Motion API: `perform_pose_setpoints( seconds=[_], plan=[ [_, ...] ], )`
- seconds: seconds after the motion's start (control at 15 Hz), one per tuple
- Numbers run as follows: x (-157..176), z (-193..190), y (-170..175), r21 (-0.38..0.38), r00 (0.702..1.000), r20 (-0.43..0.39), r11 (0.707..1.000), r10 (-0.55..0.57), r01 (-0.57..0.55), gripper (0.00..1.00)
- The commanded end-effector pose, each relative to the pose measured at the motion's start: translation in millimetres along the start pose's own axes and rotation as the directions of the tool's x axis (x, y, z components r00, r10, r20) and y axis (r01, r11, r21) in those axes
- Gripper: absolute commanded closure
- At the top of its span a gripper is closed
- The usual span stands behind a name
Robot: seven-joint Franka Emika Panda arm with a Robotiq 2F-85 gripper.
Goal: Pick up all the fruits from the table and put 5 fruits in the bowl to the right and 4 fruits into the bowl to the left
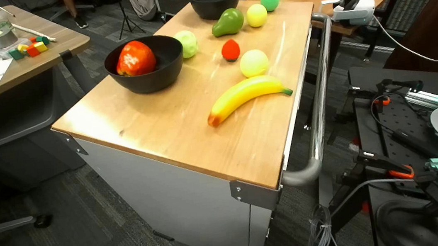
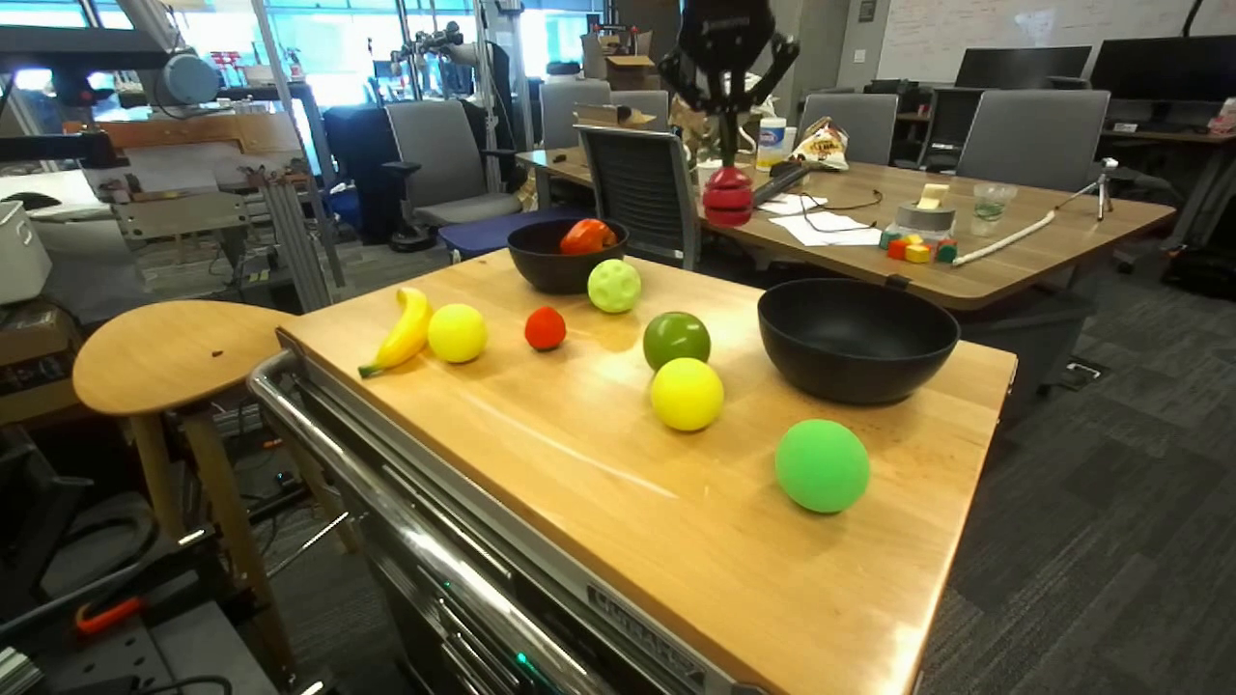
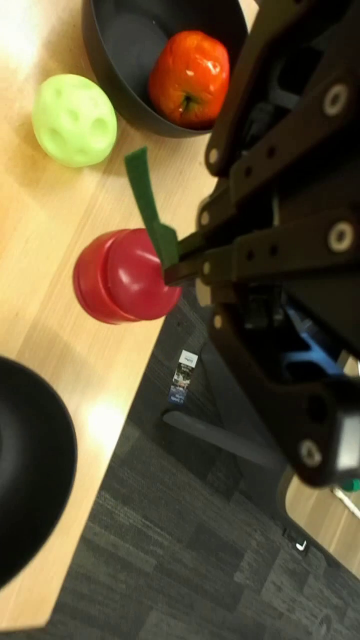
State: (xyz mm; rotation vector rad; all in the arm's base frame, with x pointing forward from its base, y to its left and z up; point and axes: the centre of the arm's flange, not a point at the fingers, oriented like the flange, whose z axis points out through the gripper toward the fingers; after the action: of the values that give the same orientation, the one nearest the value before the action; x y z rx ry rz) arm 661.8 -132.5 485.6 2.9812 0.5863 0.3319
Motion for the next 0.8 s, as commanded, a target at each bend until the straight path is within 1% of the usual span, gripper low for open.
perform_pose_setpoints(
  seconds=[0.0, 0.13, 0.33, 0.47, 0.73],
  plan=[
    [-22, -56, 55, -0.061, 0.996, 0.0, 0.994, 0.091, -0.091, 0.99],
    [-43, -57, 80, -0.07, 0.989, 0.01, 0.987, 0.148, -0.146, 0.99],
    [-63, -33, 114, -0.056, 0.976, 0.003, 0.975, 0.216, -0.215, 0.99],
    [-71, -14, 127, -0.042, 0.968, 0.014, 0.967, 0.252, -0.251, 0.99],
    [-75, 20, 138, -0.001, 0.954, 0.029, 0.955, 0.297, -0.297, 0.99]
  ],
)
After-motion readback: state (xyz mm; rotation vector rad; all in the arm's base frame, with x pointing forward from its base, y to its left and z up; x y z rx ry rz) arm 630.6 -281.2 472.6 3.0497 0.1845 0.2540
